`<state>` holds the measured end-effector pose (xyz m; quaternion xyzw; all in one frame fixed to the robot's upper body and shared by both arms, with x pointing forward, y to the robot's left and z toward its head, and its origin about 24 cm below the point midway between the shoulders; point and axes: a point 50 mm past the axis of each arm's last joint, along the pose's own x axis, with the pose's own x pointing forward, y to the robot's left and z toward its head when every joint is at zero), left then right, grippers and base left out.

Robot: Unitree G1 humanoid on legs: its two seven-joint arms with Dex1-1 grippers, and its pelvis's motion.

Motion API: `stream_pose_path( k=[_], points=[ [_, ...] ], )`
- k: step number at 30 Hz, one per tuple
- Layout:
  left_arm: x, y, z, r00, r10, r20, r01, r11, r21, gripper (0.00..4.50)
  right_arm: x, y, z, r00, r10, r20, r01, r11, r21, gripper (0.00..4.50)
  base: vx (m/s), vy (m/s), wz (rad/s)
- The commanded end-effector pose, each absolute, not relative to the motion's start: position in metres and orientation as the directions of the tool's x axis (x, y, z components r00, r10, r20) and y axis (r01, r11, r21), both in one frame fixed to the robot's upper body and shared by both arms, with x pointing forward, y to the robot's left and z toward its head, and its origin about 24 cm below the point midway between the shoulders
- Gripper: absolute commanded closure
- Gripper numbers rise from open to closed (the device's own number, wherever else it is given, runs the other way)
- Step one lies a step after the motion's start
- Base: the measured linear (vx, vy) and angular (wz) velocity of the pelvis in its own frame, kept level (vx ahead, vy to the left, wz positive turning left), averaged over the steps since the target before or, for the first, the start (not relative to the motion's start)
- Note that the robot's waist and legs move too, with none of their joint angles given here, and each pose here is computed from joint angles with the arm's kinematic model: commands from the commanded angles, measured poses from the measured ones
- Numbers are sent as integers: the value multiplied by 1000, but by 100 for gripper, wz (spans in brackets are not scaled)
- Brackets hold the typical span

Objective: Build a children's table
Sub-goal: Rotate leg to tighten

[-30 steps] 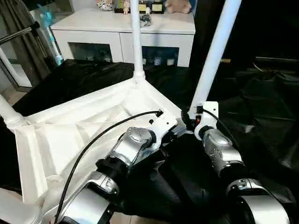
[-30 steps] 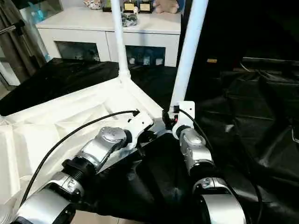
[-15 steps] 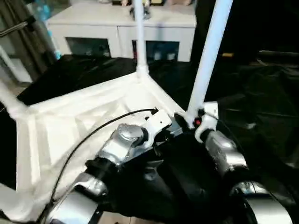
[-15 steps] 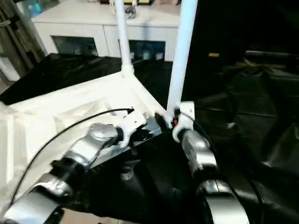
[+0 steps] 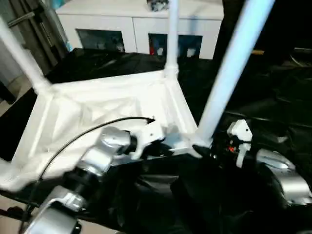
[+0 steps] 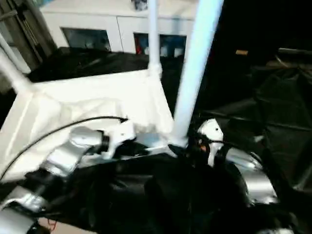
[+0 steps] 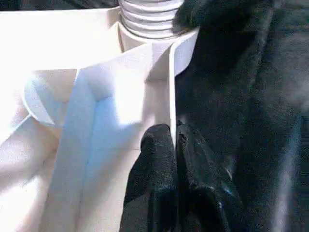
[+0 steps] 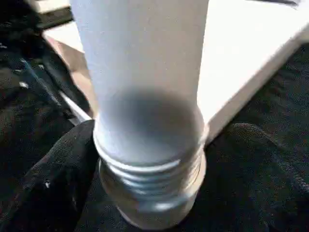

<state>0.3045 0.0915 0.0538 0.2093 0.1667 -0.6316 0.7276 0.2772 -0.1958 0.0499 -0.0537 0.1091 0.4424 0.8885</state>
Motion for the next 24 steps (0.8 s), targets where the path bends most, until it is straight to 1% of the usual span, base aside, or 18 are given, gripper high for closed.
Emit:
stream_pose_path(
  k=[1,3,5,10,11,12,15,16,19,24],
  points=[
    [294,95,44,54,-835,-548,998,33,49,450,275,-196,62,555,801,-223,-824,567,-13,2,0,0,0],
    [293,99,43,41,-830,-556,999,22,41,450,273,-198,63,550,801,-236,-827,562,-21,2,0,0,0],
    [293,103,43,33,-825,-564,999,13,40,450,272,-199,62,540,805,-245,-831,556,-5,2,0,0,0],
    [291,106,44,16,-824,-566,999,-6,36,450,269,-191,61,506,822,-260,-849,528,18,2,0,0,0],
    [290,105,43,16,-824,-567,999,-6,37,450,269,-190,60,503,822,-267,-851,525,17,18,0,0,0],
    [290,105,43,15,-824,-567,999,-7,37,450,269,-189,59,499,822,-275,-852,523,17,18,0,0,0],
    [290,104,43,13,-824,-567,999,-9,37,450,270,-189,57,492,821,-291,-855,518,16,45,0,0,0],
    [290,104,42,13,-823,-567,999,-10,38,450,270,-189,57,489,820,-297,-856,516,14,45,0,0,0],
    [289,104,42,12,-823,-568,999,-12,38,450,270,-189,56,484,820,-306,-858,513,15,83,0,0,0],
    [289,104,42,12,-823,-568,999,-12,38,450,271,-188,56,481,821,-308,-860,510,17,83,0,0,0]
  ],
)
